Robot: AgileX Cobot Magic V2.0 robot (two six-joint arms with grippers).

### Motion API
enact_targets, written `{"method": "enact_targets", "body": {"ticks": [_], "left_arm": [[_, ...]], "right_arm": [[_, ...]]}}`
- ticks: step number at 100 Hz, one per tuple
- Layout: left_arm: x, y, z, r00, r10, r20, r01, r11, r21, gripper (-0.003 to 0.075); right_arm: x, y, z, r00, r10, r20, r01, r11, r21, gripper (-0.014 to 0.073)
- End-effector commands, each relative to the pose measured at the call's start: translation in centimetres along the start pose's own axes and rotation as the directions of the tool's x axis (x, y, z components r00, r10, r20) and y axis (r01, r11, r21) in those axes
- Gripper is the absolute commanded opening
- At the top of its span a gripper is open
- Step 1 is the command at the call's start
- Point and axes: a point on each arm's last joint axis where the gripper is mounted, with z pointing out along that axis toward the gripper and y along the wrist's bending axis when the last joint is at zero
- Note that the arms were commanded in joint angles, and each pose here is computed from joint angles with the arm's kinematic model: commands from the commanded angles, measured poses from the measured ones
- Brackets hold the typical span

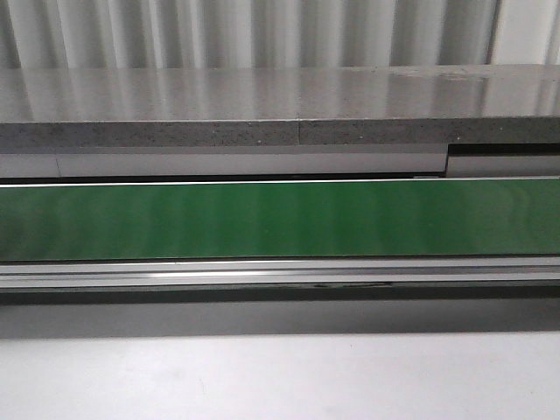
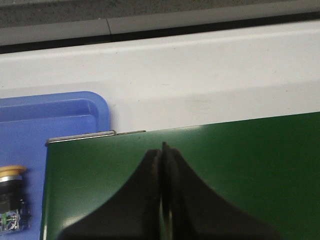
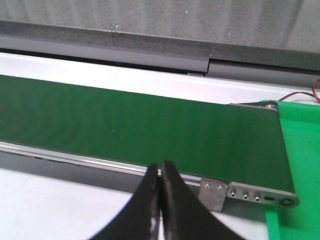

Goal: Move button from right to left
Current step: 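Lower the button into the blue tray and open the left gripper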

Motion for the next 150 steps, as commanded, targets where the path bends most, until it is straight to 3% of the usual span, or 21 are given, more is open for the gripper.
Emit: {"method": "enact_targets", "body": {"ticks": [1, 28, 62, 108, 120, 130, 139, 150], "left_arm": [[-0.8, -0.5, -2.7, 0.983, -0.030, 0.179, 0.028, 1.000, 0.011, -0.0020], [3.5, -1.1, -7.0, 0.932, -0.134, 0.337, 0.119, 0.991, 0.065, -0.0020], [9.5, -1.6, -11.1, 0.888, -0.130, 0.442, 0.108, 0.991, 0.073, -0.0020], [14.4, -1.8, -11.9, 0.857, -0.114, 0.502, 0.093, 0.993, 0.068, -0.0020], [15.0, -1.7, -11.7, 0.827, -0.076, 0.558, 0.068, 0.997, 0.035, -0.0020], [15.9, -1.4, -11.7, 0.789, 0.042, 0.613, -0.005, 0.998, -0.062, -0.0020], [17.1, -1.4, -11.5, 0.765, -0.006, 0.644, 0.039, 0.999, -0.038, -0.0020], [18.8, -1.4, -11.0, 0.751, 0.027, 0.660, 0.023, 0.998, -0.067, -0.0020]], "right_arm": [[-1.4, -0.1, -0.3, 0.996, -0.014, 0.091, 0.014, 1.000, 0.011, -0.0067], [-1.4, -0.1, -0.3, 0.996, -0.014, 0.091, 0.014, 1.000, 0.011, -0.0067], [-1.4, -0.1, -0.3, 0.996, -0.014, 0.091, 0.014, 1.000, 0.011, -0.0067], [-1.4, -0.1, -0.3, 0.996, -0.014, 0.091, 0.014, 1.000, 0.011, -0.0067], [-1.4, -0.1, -0.3, 0.996, -0.014, 0.091, 0.014, 1.000, 0.011, -0.0067], [-1.4, -0.1, -0.3, 0.996, -0.014, 0.091, 0.014, 1.000, 0.011, -0.0067], [-1.4, -0.1, -0.3, 0.996, -0.014, 0.091, 0.014, 1.000, 0.011, -0.0067], [-1.4, -0.1, -0.3, 0.996, -0.014, 0.091, 0.014, 1.000, 0.011, -0.0067]]}}
